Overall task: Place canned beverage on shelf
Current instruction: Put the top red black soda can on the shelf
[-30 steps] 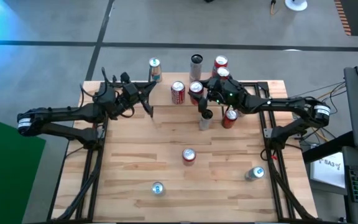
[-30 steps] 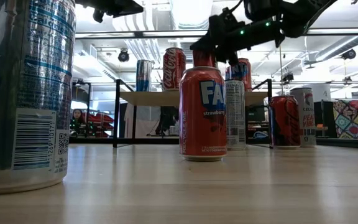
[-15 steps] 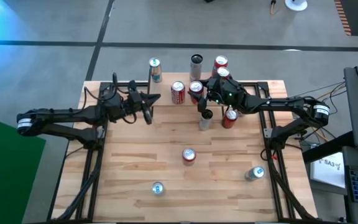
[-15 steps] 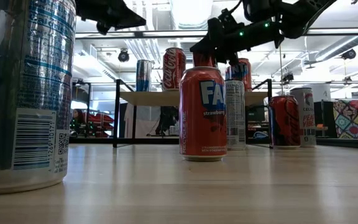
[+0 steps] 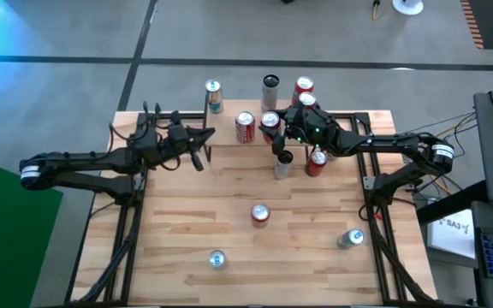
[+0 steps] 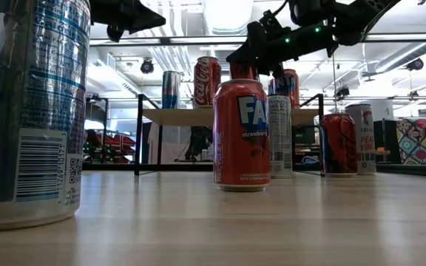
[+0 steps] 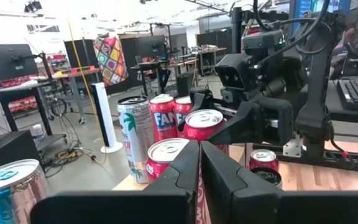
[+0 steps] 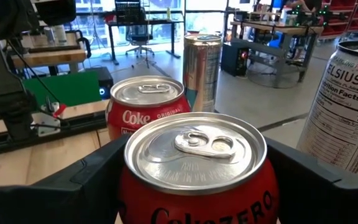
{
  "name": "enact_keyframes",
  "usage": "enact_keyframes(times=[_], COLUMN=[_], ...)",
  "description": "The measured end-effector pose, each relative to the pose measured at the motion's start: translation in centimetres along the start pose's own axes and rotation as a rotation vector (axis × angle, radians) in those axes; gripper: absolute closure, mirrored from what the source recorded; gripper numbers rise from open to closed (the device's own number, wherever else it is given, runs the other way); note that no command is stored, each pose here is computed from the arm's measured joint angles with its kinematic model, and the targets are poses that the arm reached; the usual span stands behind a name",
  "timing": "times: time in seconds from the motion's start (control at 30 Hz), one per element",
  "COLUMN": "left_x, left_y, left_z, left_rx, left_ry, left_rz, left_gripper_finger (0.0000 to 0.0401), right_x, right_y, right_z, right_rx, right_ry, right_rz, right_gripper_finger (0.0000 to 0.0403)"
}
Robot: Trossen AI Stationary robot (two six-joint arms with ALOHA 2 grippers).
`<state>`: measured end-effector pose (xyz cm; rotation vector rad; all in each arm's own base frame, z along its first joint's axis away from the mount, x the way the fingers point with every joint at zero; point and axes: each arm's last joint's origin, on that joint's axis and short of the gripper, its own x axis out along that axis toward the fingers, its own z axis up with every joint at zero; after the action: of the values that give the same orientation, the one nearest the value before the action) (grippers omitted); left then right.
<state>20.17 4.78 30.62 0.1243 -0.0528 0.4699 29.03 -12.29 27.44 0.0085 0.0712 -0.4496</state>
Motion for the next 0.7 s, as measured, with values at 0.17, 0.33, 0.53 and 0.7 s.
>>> enact_keyframes(times=[0.17,0.33,0.53,0.7], left_x=[0.01,0.01,0.01,0.01], left_y=[-0.01,-0.01,0.00,0.01], left_z=[-0.02,-0.02,-0.04,-0.04], left_rx=[0.005,0.007,0.007,0.007], left_ry=[0.001,0.002,0.002,0.002], left_rz=[0.000,0.000,0.000,0.000], left_gripper_finger=[0.0401,0.0401,0.0401,0.0401], right_x=[0.00,-0.05,-0.05,-0.07], right_y=[-0.01,-0.04,-0.03,-0.01], right_z=[0.06,0.19,0.18,0.19], right_rx=[0.000,-0.003,-0.002,-0.001], right_ry=[-0.004,-0.009,-0.007,-0.007], right_rz=[-0.003,-0.004,-0.003,-0.001], right_gripper_finger=[0.0086,0.0101,0.0105,0.0104])
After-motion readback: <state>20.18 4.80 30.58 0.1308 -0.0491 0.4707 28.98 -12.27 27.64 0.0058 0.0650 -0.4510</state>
